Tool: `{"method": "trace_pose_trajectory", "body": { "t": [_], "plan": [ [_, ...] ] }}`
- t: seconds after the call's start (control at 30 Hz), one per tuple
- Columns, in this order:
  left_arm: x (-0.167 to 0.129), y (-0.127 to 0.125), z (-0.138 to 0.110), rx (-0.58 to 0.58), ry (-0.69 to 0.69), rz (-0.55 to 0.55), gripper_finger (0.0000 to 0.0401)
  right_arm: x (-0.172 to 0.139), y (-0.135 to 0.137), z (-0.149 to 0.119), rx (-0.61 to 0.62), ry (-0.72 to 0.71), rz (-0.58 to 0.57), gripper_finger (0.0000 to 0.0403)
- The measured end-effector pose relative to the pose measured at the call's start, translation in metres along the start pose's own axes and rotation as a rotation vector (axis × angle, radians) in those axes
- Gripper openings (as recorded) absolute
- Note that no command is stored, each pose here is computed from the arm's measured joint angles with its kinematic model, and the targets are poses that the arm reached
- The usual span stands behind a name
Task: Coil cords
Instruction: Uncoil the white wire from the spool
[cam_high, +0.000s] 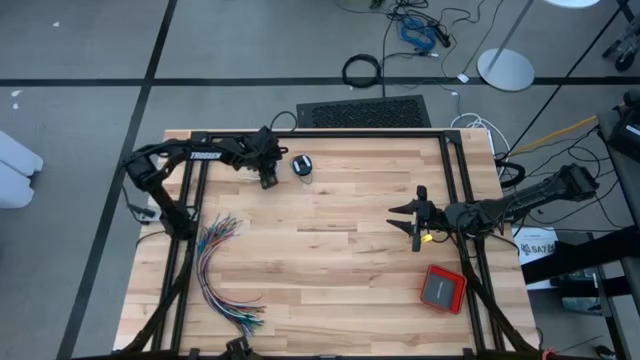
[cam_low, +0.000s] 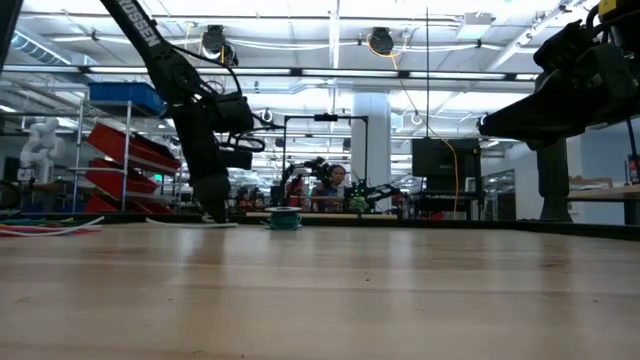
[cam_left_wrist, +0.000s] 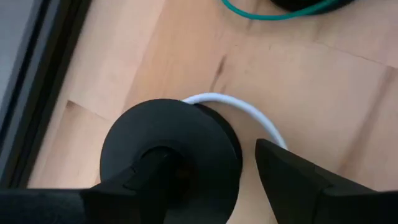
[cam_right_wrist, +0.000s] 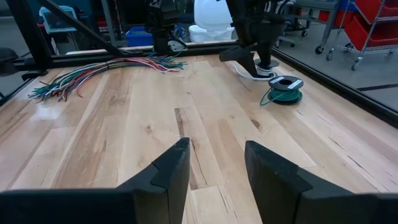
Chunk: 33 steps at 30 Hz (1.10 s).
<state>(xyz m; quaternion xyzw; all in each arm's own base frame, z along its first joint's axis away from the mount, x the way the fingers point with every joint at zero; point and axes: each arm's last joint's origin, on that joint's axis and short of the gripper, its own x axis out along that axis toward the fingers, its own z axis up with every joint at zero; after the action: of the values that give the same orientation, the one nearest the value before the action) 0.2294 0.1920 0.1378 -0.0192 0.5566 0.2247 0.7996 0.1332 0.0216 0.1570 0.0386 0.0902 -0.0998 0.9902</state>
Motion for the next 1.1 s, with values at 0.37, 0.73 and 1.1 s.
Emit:
{"method": "trace_pose_trajectory", "body": {
  "t": [0.37, 0.73, 1.1],
  "plan": [
    [-0.004, -0.003, 0.000, -0.006, -0.019, -0.100, 0.0147, 0.000, 0.000, 0.000, -0.004, -0.001, -0.001, 0.0141],
    [-0.014, 0.000, 0.013, -0.060, -0.015, -0.179, 0.0094, 0.000, 0.000, 0.000, -0.006, -0.002, 0.000, 0.0141],
    [-0.068, -0.001, 0.058, -0.078, -0.242, -0.383, 0.0047, -0.001, 0.005, 0.016, -0.103, -0.153, 0.111, 0.0141]
  ]
}}
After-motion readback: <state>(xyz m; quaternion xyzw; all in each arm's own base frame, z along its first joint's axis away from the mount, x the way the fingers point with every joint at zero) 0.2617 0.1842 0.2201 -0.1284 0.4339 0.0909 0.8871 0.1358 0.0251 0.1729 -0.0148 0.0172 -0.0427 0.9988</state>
